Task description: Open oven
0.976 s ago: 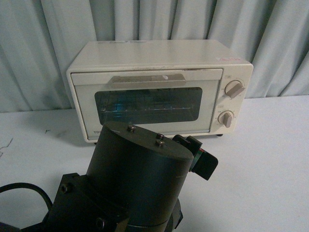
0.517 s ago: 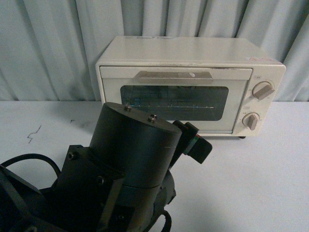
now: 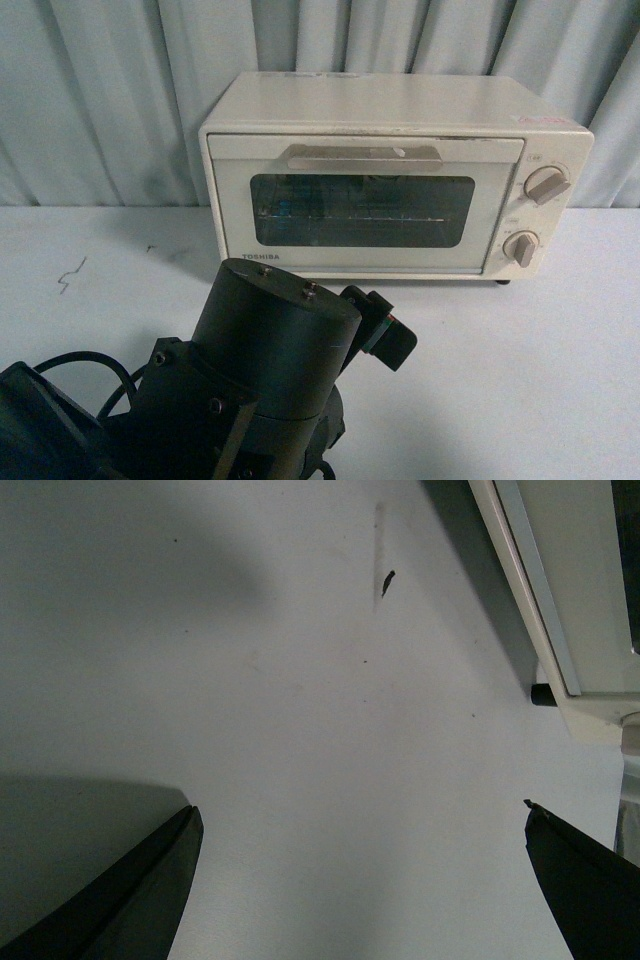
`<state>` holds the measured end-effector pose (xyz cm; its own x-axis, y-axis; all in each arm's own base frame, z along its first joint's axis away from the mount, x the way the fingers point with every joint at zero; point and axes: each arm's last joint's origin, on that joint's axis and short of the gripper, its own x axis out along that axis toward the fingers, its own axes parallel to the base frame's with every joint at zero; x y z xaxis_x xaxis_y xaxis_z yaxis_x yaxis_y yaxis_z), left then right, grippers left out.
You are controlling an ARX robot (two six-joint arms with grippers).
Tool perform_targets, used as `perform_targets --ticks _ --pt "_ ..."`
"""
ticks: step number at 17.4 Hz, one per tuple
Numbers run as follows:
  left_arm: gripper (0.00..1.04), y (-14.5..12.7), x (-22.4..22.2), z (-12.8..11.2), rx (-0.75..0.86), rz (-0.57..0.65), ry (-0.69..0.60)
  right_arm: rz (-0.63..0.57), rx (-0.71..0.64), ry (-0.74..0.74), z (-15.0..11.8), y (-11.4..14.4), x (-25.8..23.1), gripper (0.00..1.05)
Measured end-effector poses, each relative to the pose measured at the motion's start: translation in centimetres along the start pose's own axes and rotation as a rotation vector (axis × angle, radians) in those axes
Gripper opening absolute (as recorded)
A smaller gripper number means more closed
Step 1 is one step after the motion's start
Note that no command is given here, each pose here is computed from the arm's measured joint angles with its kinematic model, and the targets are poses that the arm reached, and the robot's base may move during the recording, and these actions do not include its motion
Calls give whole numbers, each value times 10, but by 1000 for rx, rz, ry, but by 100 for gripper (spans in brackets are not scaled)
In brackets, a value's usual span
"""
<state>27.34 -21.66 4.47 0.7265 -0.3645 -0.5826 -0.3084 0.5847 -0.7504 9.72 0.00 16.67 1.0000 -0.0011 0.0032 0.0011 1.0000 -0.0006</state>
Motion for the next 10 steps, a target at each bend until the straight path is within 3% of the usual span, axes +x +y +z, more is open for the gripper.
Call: perform_targets --ticks 10 --pt "98 2 13 23 -89 12 -59 0 0 0 0 0 0 98"
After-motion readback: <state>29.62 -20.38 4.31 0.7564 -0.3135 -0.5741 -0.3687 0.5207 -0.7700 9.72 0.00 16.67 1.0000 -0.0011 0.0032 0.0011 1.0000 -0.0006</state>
